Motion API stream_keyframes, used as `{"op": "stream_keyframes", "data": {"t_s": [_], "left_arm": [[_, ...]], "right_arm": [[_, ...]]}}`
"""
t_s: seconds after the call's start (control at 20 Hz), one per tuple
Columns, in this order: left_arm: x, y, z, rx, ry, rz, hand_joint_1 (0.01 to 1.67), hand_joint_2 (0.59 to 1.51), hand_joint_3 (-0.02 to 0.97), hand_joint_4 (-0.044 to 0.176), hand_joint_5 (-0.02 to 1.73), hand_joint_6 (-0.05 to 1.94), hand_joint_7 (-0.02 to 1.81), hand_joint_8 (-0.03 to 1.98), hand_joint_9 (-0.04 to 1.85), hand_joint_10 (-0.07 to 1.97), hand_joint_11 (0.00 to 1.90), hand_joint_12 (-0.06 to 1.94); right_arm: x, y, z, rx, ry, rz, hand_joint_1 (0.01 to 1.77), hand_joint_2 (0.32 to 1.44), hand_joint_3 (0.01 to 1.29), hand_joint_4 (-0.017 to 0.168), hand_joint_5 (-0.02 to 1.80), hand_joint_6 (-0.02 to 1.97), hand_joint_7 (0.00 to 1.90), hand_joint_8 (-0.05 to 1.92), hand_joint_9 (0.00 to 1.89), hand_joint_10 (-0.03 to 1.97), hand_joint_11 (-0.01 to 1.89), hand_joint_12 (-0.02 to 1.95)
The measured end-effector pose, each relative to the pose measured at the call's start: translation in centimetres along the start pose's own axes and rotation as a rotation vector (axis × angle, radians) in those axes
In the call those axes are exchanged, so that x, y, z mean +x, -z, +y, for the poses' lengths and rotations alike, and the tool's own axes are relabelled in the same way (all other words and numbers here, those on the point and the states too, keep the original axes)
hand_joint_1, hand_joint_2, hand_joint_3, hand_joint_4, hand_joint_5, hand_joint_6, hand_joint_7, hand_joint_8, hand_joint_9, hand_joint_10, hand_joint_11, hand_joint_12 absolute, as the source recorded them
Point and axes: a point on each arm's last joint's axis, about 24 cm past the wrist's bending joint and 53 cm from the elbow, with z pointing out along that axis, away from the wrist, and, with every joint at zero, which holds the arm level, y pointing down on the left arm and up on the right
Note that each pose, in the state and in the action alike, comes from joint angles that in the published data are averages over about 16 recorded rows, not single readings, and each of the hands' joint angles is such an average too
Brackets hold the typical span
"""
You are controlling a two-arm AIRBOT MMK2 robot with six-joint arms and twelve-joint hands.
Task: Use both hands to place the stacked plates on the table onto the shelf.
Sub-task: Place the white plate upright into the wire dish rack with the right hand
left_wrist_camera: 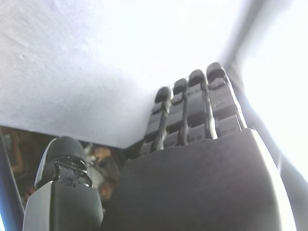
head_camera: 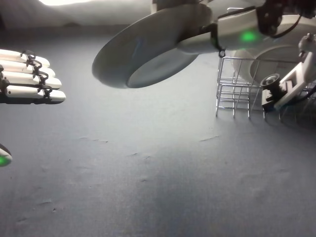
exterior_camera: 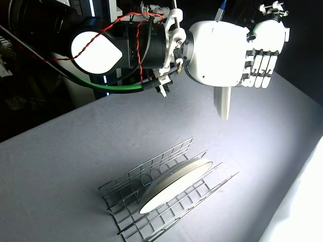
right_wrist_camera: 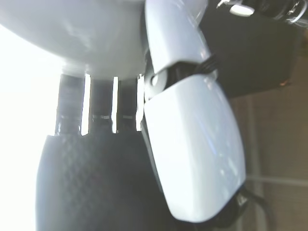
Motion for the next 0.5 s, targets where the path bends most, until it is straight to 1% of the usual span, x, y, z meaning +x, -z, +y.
{"op": "stream_keyframes", "data": {"t_s": [0.25,0.5], "left_arm": [[0.1,-0.1,0.0,-0.001,-0.005,0.004,0.01,1.116,0.019,0.006,0.02,0.01,0.02,0.00,0.02,0.01,0.02,0.01],[0.2,-0.2,0.0,-0.001,-0.010,0.007,0.01,1.117,0.020,0.006,0.02,0.01,0.02,0.00,0.01,0.01,0.02,0.01]], "right_arm": [[-2.1,1.0,0.1,0.012,-0.105,-0.067,1.44,1.09,0.01,-0.010,0.72,1.21,0.74,1.18,0.75,1.31,0.76,1.67],[-4.0,2.3,0.2,0.019,-0.189,-0.129,1.44,1.09,0.01,-0.010,0.71,1.23,0.74,1.18,0.74,1.31,0.78,1.65]]}}
